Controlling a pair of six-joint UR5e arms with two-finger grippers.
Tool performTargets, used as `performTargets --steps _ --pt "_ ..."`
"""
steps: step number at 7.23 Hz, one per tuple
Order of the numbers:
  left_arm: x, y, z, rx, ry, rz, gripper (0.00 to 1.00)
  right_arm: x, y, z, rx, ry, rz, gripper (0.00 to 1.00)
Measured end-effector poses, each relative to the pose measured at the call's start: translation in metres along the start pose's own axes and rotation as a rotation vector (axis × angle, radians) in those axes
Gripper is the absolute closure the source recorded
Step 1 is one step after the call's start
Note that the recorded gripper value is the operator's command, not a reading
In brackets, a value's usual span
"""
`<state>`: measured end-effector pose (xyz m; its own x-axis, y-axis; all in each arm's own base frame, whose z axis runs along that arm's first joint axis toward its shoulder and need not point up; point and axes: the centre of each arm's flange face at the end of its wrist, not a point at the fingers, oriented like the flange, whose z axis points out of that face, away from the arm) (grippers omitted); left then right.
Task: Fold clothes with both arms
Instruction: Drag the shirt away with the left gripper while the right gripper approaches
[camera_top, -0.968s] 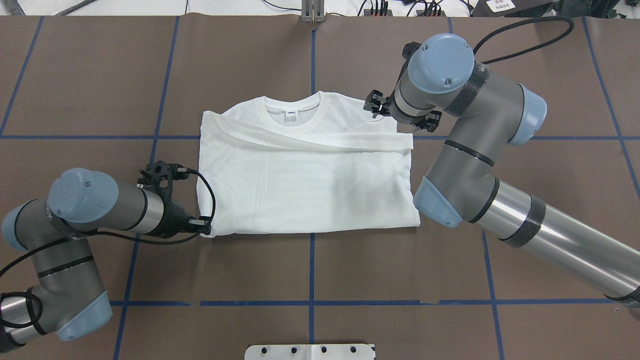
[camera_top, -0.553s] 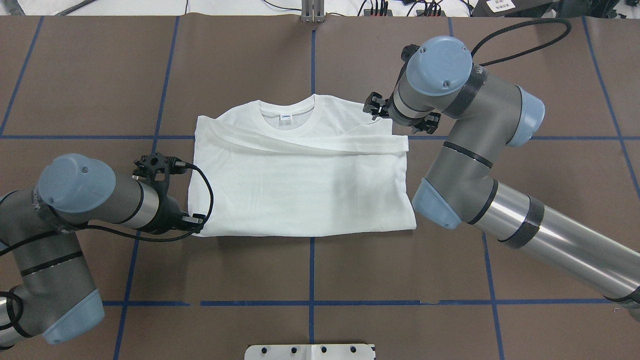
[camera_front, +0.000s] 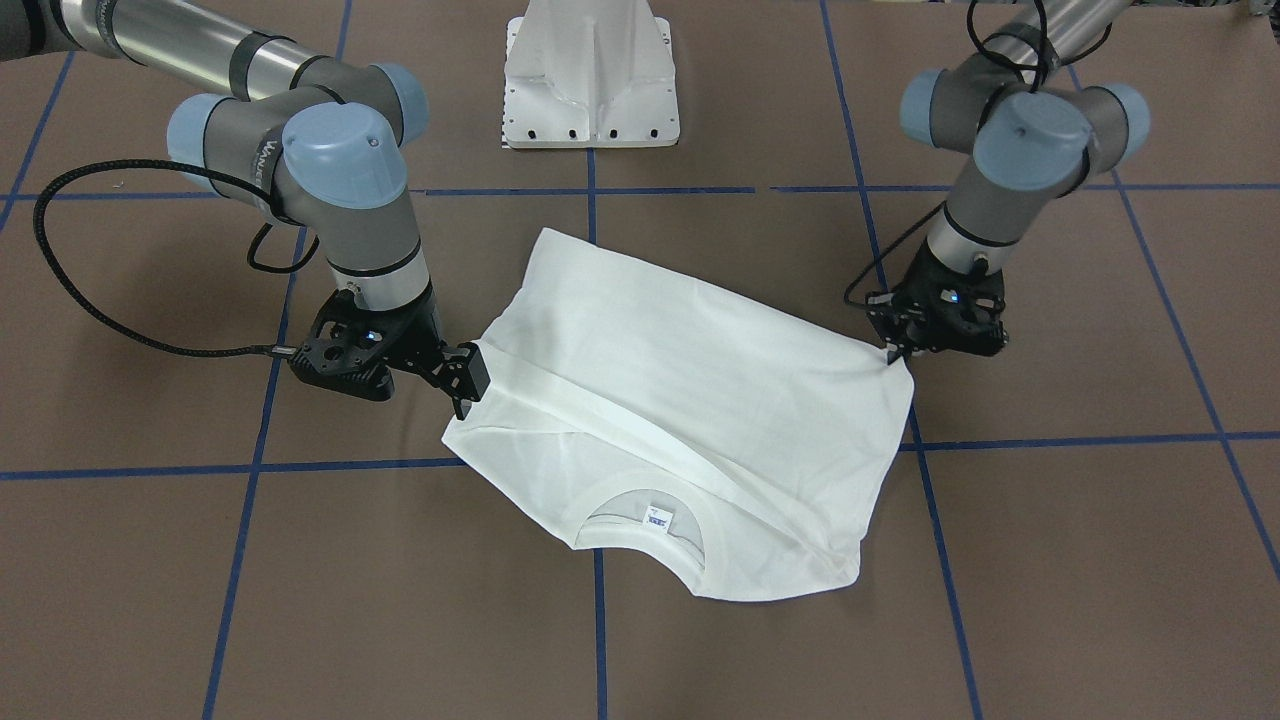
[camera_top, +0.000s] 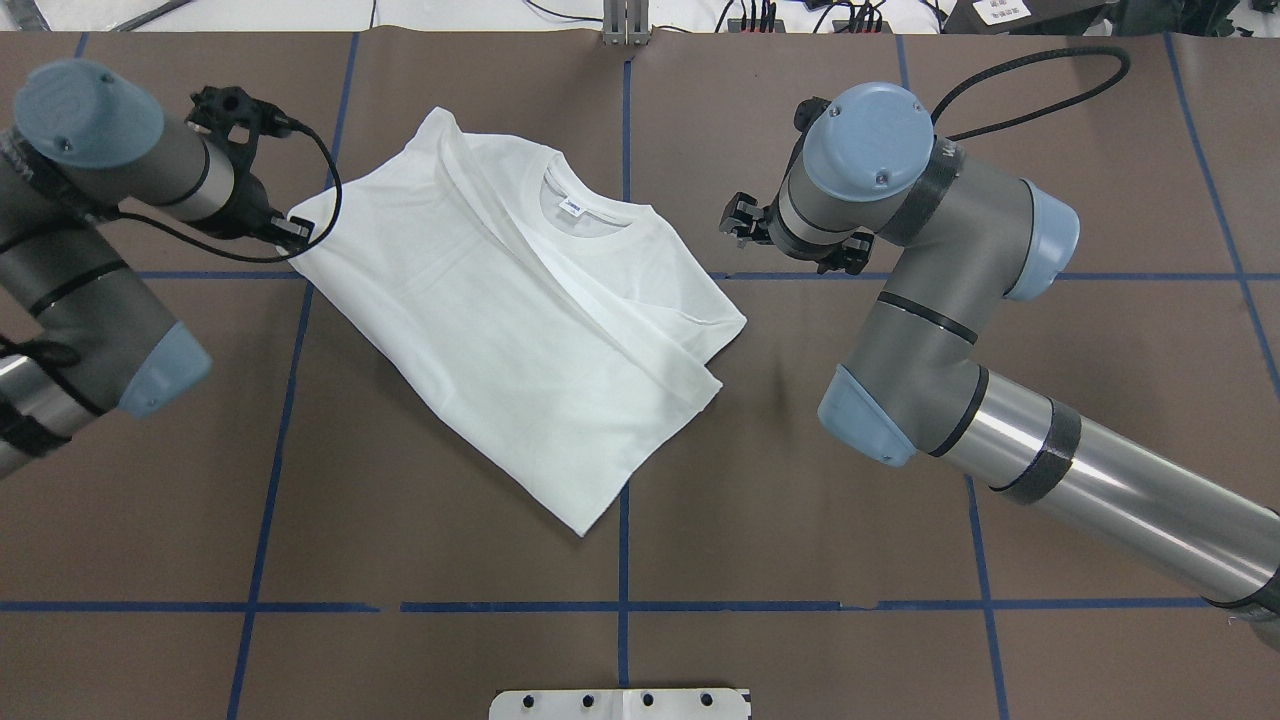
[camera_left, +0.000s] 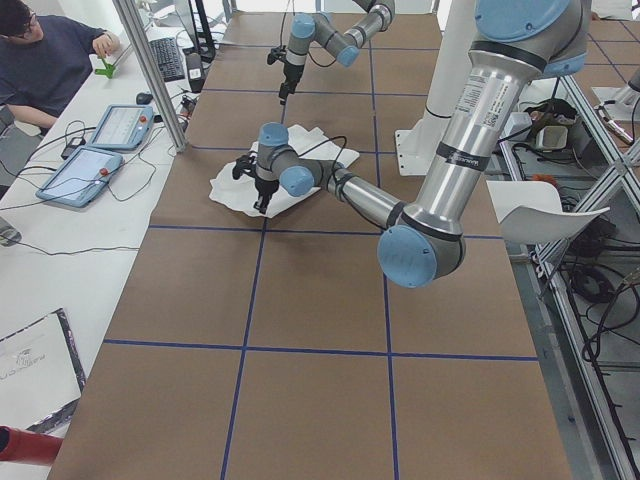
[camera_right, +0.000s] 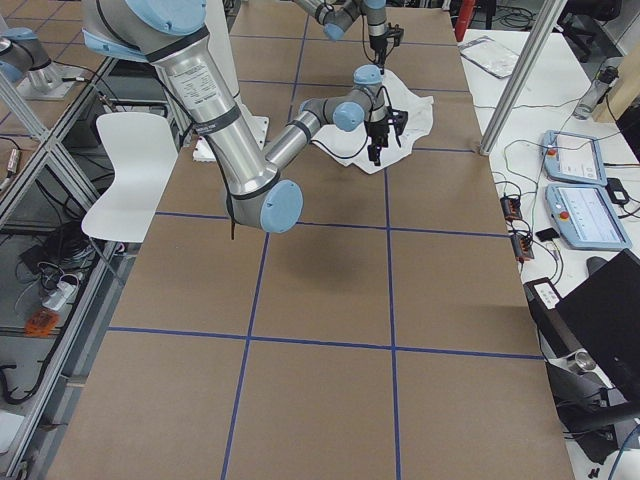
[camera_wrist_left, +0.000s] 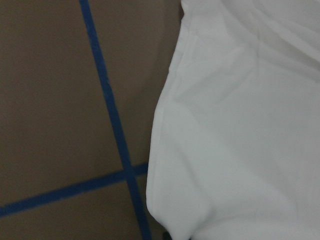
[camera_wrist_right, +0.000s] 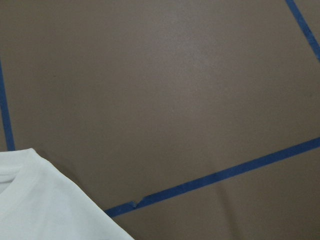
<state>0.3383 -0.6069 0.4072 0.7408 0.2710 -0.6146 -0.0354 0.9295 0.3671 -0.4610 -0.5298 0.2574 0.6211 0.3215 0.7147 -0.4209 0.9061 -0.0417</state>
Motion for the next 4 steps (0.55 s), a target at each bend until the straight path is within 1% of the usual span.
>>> performTargets --steps 1,2,3,4 --pt "-0.009 -0.050 0.016 0.014 -0.048 0.004 1.00 -0.003 0.003 -0.002 -0.002 -0.006 -0.002 0.00" --pt "-0.011 -0.095 0.029 0.048 -0.096 0.005 0.62 -0.005 0.006 -0.003 -0.003 -0.010 -0.005 0.00" --pt "-0.016 -0.121 0.034 0.080 -0.113 0.014 0.01 -0.007 0.009 -0.002 -0.006 -0.010 -0.009 0.00" --pt "-0.024 -0.130 0.031 0.107 -0.112 0.064 0.00 -0.010 0.012 -0.001 -0.007 -0.010 -0.013 0.00"
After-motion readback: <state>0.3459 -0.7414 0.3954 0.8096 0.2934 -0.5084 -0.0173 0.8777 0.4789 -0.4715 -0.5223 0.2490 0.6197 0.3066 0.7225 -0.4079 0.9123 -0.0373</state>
